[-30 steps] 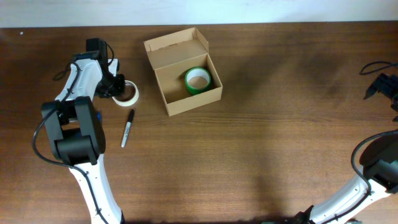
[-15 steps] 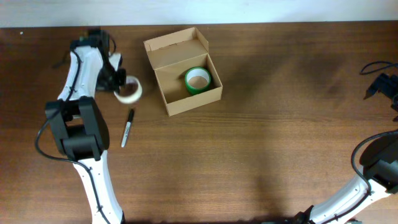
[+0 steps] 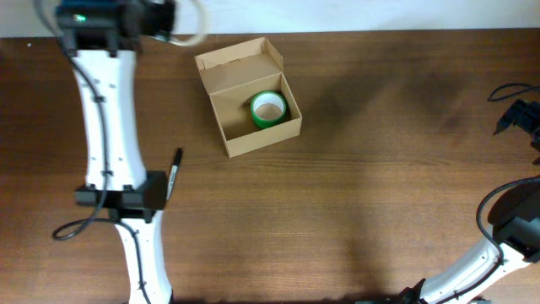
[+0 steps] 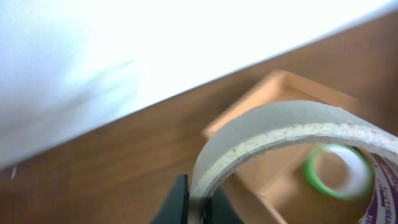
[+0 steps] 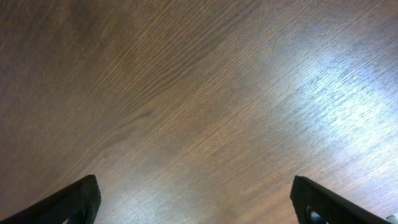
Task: Pack container
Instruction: 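Carry the white tape with the left gripper onto the green tape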
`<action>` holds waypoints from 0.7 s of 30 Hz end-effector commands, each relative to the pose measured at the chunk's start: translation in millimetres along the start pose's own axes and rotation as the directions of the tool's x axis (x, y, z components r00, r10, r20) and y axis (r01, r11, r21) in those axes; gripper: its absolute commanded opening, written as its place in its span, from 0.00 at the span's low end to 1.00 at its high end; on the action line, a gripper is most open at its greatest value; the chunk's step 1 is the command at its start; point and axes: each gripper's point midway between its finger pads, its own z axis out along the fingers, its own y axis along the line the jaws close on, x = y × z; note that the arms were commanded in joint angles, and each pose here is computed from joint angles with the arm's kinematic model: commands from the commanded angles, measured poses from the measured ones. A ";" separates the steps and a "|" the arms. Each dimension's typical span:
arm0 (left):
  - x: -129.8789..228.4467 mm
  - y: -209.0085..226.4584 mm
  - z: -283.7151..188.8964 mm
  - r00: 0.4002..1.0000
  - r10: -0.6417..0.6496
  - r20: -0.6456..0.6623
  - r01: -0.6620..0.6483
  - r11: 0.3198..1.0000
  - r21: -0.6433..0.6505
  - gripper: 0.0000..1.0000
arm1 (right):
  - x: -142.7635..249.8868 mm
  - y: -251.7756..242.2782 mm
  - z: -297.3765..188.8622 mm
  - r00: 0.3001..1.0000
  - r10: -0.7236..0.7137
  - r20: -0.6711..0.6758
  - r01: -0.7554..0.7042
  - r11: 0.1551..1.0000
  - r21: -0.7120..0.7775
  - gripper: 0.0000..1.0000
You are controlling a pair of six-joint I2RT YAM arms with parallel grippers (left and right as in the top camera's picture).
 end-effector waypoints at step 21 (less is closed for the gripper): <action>74.3 -168.6 134.2 0.909 0.352 -0.221 -0.275 0.908 0.316 0.02 | 1.1 1.8 1.8 1.000 0.004 -0.008 -0.004 1.000 -0.009 0.99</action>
